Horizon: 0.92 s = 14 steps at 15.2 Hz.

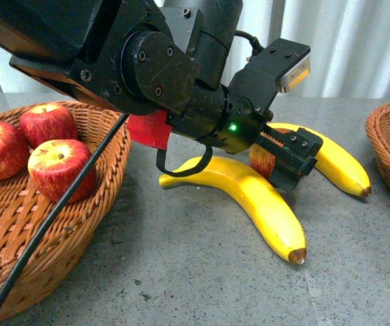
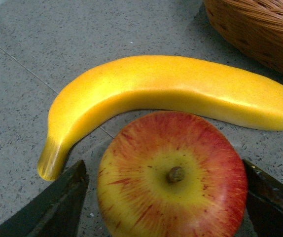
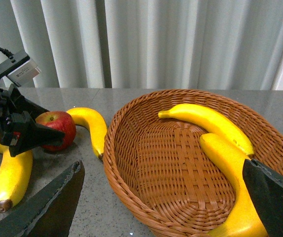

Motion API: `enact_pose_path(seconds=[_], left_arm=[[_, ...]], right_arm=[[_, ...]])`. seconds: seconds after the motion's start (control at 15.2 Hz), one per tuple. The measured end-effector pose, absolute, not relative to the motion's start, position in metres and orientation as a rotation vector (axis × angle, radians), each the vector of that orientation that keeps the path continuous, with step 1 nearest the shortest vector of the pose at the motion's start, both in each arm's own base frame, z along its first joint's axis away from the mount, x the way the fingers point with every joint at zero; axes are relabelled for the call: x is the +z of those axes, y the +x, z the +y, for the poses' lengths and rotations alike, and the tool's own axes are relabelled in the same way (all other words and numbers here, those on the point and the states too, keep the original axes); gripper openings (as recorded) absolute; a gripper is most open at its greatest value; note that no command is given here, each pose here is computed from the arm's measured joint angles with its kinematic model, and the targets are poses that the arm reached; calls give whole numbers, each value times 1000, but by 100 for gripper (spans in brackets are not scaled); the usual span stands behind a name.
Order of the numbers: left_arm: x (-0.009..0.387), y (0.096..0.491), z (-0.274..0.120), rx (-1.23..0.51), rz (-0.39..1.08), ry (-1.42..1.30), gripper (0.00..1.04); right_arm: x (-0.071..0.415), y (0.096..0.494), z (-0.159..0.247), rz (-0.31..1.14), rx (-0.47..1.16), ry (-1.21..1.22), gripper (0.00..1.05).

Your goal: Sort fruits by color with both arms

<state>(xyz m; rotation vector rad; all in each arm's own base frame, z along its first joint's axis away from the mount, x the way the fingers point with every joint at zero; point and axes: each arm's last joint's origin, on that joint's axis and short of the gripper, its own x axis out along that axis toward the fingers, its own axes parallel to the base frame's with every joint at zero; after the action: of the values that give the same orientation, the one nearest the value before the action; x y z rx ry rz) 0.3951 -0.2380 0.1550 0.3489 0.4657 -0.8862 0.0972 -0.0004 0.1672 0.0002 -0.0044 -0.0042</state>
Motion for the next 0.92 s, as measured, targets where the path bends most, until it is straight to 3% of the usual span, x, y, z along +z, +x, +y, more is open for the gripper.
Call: enact_pose_path(seconds=[0.13, 0.26, 0.59, 0.73, 0.92], left_arm=[[155, 395, -239, -888, 466, 349, 87], [154, 393, -242, -895, 465, 352, 72], [160, 393, -244, -849, 446, 368, 68], [184, 390, -244, -755, 382, 388, 68], [259, 372, -237, -569, 199, 340, 68]], right_arm=[[167, 97, 0, -4, -4, 0, 98], [167, 97, 0, -4, -5, 0, 98], [167, 97, 0, -4, -4, 0, 98], [167, 97, 0, -4, -4, 0, 98], [167, 97, 0, -4, -4, 0, 98]])
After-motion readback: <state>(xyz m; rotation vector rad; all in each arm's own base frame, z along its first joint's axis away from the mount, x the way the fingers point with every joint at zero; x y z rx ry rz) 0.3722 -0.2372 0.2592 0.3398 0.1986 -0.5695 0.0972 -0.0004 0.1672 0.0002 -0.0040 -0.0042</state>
